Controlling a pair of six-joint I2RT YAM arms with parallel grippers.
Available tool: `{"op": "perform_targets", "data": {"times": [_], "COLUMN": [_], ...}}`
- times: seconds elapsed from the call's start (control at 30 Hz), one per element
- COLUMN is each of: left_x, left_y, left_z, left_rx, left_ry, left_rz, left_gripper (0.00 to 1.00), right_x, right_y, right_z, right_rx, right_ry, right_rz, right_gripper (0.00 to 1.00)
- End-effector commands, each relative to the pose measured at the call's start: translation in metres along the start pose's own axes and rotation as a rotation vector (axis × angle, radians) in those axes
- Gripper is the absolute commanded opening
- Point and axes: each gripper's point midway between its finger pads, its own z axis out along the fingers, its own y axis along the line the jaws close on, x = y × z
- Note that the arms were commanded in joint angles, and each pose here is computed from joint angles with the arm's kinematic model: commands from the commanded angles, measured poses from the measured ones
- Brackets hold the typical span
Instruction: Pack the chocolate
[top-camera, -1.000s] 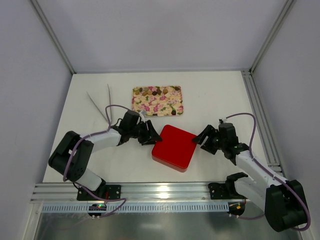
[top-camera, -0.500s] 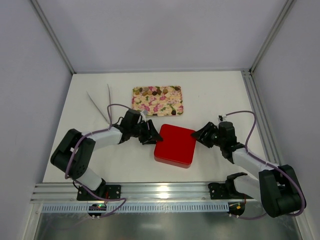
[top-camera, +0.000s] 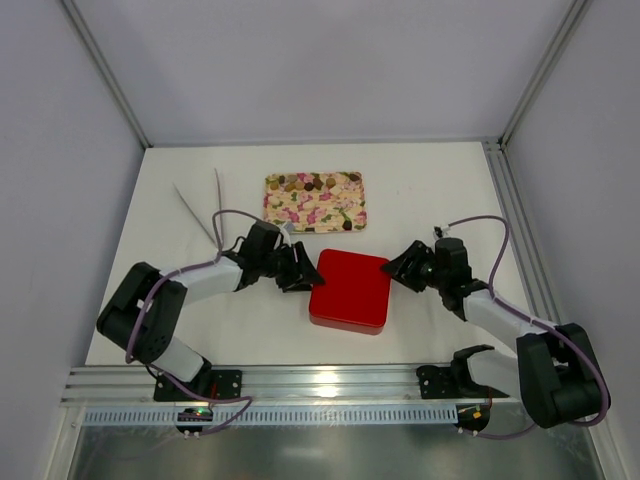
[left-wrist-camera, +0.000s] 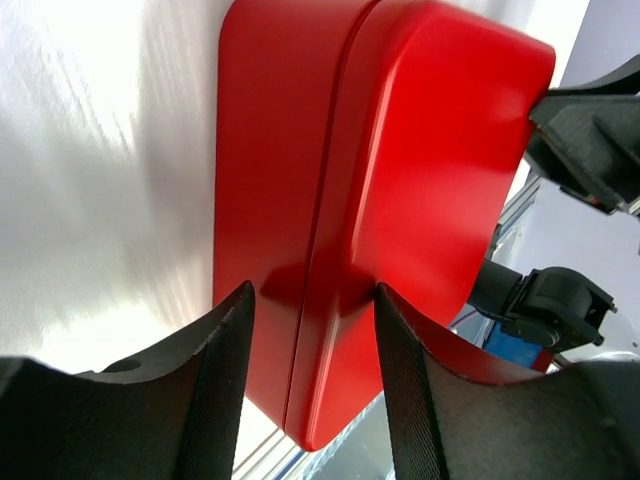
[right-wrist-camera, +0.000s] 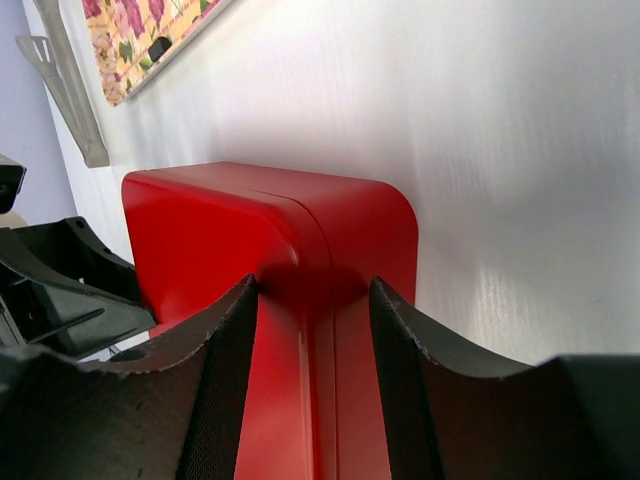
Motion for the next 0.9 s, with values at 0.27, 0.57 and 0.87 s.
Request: {"op": "perform_targets", "data": {"times": [0.27,0.57,0.87], "left_x": [0.026,-0.014,-0.069], "left_y": [0.049,0.009,-0.066], "left_z": [-0.016,-0.032,-0.098], "left_rx": [-0.216,-0.150,-0.085], "left_ry": [0.019,-0.063,-0.199], "left_rz": [-0.017,0.060,0.236], "left_gripper": [0.60,0.65,0.67], "right_x": [0.002,-0.045,-0.101], "right_y": [-0.011,0.038,0.108], "right_z": [0.008,0.006,-0.032], "right_rx": [0.148,0.111,0.027], "right_ry": [0.141,0.084,-0.059], "right_rz": [-0.104,-0.197,-0.306], "right_gripper": [0.53,0.64,0.75]}}
